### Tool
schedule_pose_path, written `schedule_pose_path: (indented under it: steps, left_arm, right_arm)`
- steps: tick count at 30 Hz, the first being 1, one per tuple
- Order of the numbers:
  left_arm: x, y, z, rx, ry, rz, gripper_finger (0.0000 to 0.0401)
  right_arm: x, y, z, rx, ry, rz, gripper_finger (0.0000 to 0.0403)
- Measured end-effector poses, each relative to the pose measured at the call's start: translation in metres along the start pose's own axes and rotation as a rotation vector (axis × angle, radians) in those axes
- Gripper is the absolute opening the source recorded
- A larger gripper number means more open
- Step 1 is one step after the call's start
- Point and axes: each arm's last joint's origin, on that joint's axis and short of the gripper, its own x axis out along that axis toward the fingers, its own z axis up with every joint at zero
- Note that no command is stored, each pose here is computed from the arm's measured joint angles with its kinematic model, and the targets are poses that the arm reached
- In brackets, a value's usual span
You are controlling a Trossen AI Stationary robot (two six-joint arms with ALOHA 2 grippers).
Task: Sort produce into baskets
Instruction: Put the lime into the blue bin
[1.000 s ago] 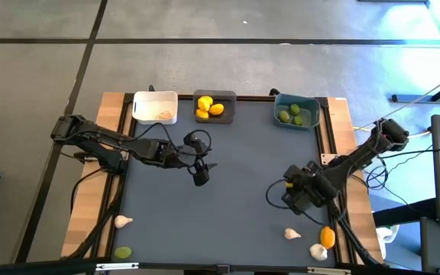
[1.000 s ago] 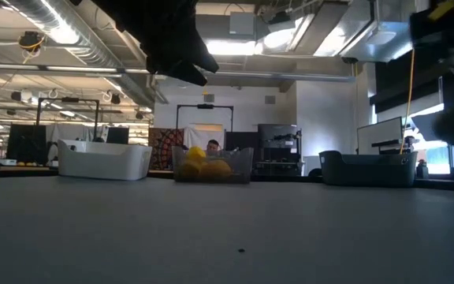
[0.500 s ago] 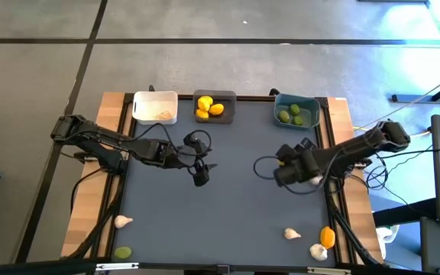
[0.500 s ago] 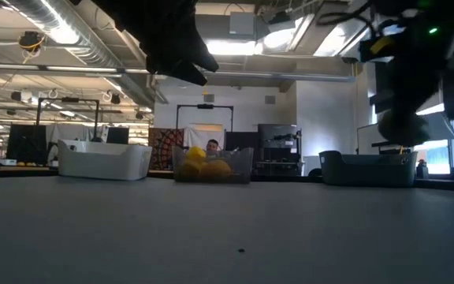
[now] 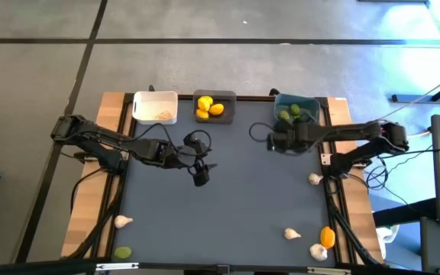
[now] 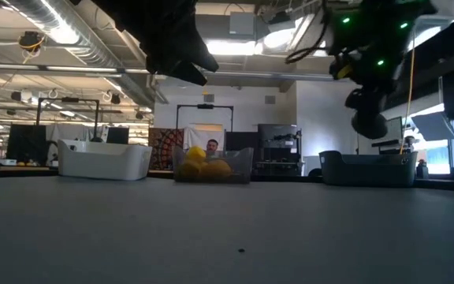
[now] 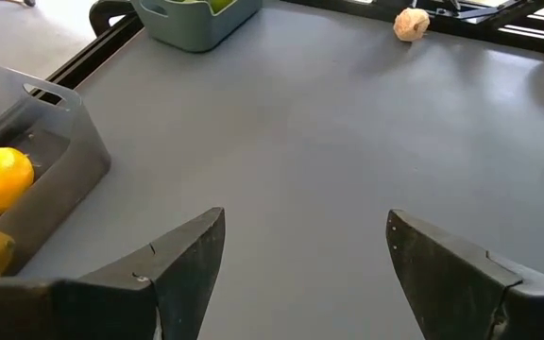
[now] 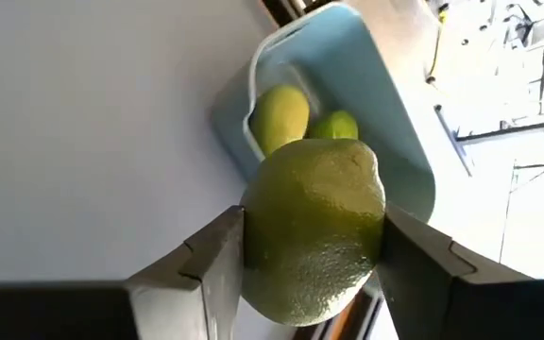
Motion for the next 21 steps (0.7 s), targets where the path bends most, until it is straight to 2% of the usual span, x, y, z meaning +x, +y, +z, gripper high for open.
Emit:
schedule_pose_path:
  steps: [12, 21]
  left_arm:
    - [0.000, 0.000, 0.000, 0.000, 0.000, 0.000, 0.0290]
    - [0.000, 0.000, 0.000, 0.000, 0.000, 0.000, 0.0290]
  right_arm:
    - [0.049, -0.039, 0.048, 0.135, -0.095, 0.037, 0.0195]
    - [0.082, -0.078, 0.057, 0.279, -0.076, 0.094, 0.0195]
